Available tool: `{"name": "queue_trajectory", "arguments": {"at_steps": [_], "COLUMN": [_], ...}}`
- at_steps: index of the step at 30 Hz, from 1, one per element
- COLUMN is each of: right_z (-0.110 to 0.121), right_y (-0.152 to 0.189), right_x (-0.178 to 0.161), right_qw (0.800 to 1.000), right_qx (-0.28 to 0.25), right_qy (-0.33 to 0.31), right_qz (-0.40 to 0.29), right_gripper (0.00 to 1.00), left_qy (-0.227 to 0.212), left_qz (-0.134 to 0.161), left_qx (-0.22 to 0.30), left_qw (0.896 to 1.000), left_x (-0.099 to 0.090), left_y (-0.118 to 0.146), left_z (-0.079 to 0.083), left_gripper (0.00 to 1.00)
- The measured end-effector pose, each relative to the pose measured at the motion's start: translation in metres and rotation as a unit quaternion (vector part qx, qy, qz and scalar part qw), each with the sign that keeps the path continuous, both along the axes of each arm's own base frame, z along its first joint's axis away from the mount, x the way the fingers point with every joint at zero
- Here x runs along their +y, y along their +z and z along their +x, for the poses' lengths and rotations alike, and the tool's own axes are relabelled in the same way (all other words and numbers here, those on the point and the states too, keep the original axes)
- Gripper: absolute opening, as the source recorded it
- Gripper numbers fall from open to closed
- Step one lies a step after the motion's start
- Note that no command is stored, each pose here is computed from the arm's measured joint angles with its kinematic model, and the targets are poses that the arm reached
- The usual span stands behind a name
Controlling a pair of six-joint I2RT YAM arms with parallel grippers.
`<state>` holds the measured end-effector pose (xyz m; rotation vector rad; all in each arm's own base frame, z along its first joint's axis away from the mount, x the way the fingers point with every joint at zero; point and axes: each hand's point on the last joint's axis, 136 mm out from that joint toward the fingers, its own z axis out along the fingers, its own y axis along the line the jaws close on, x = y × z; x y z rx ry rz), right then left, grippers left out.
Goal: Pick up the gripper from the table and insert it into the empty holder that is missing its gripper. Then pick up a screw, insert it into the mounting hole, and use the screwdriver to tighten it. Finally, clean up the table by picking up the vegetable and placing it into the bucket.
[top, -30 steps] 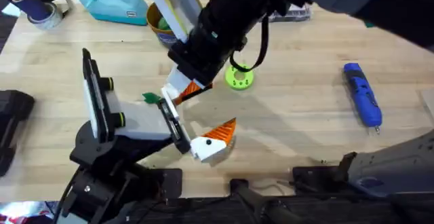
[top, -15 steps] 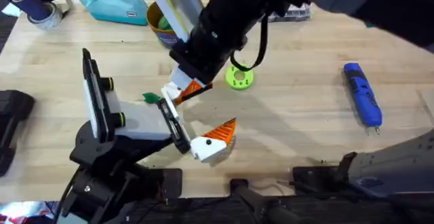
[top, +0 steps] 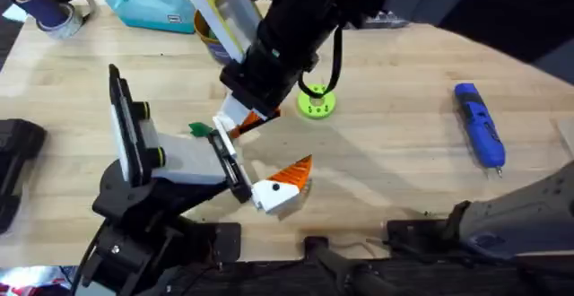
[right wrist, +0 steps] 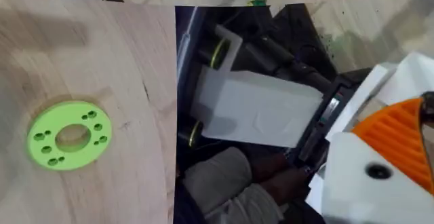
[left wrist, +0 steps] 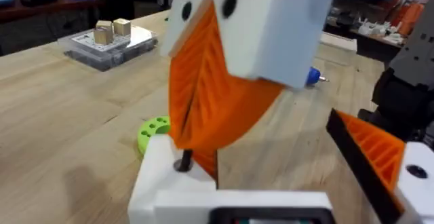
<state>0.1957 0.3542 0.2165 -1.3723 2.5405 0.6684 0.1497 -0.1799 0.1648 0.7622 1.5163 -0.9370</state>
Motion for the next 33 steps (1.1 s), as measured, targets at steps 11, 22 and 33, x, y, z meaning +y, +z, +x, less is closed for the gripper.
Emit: {"name": "queue_trajectory", "arguments": {"at_steps": [11,22,33], "right_z": [0.01,0.007,0.0], "right_y": [0.003,0.0,-0.002], "right_x": [0.007,0.003,0.002], "right_qw": [1.0,1.0,1.0], "right_qx": [-0.024,-0.021,-0.015], "right_qy": [-0.005,-0.006,0.0], "right_qz": [0.012,0.0,-0.008], "right_gripper": [0.006,0.006,0.006], "left_qy": [0.0,0.0,0.0], "left_qz": [0.0,0.0,0.0], "left_qx": [-0.001,-0.001,-0.001], "left_qw": [1.0,1.0,1.0], "left_x": [0.0,0.0,0.0], "left_y": [0.0,0.0,0.0], "left_z": [0.0,0.0,0.0], "left_gripper": [0.99,0.99,0.99]}}
